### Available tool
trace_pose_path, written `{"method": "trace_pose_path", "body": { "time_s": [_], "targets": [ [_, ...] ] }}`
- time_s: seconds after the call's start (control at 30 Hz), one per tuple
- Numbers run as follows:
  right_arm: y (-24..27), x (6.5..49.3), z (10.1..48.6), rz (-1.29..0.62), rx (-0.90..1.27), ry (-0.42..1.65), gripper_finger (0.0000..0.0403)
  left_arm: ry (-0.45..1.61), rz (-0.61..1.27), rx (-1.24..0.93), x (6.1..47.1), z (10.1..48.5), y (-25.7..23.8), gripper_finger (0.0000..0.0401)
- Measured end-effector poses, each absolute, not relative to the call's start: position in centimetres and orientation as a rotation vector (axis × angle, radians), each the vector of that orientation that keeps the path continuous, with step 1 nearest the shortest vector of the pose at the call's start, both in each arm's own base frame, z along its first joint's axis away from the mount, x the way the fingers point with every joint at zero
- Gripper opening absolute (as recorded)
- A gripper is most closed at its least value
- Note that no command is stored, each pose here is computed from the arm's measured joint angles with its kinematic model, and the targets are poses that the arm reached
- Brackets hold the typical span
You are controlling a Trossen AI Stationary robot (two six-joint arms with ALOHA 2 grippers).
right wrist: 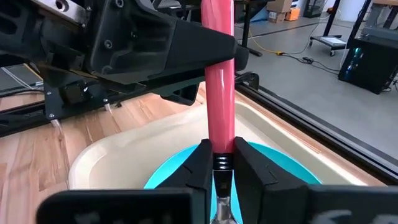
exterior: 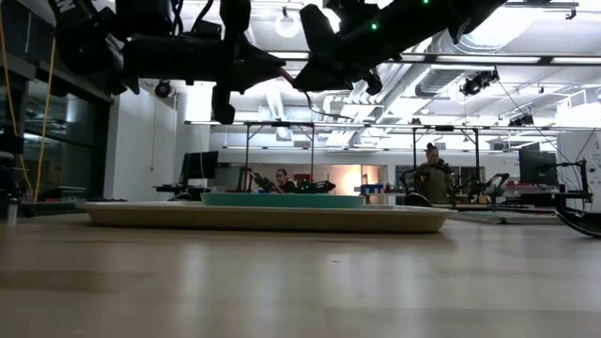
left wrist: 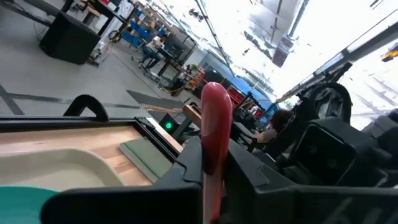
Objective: Pick and place plate/cup/fork/spoon on tray
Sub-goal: Put the pink fork to the left of the blue plate on the light brown tray
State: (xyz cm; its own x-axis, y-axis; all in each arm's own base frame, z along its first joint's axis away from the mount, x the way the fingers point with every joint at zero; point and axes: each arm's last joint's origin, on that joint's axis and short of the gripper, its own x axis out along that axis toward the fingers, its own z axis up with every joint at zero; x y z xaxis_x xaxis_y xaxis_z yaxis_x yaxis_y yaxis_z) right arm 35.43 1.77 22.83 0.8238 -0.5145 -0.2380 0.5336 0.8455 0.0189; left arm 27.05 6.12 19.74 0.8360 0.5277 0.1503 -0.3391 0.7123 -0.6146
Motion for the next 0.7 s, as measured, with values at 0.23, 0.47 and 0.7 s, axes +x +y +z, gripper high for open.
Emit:
{"method": "trace_pose_path", "body": {
  "time_s": [0.23, 0.47, 0.7],
  "targets": [
    [1.8, 35.4, 22.9, -0.572, 0.054, 0.232, 0.0120, -0.306, 0.519, -0.578, 25.6, 19.1, 7.2, 0.0003],
    [2.1, 34.8, 23.4, -0.593, -0.012, 0.267, 0.0209, -0.395, 0.574, -0.599, 21.3, 18.8, 7.8, 0.0001],
    [2.4, 34.4, 24.0, -0.514, 0.058, 0.174, 0.0227, -0.616, 0.607, -0.607, 16.1, 18.7, 5.8, 0.0000]
  ]
}}
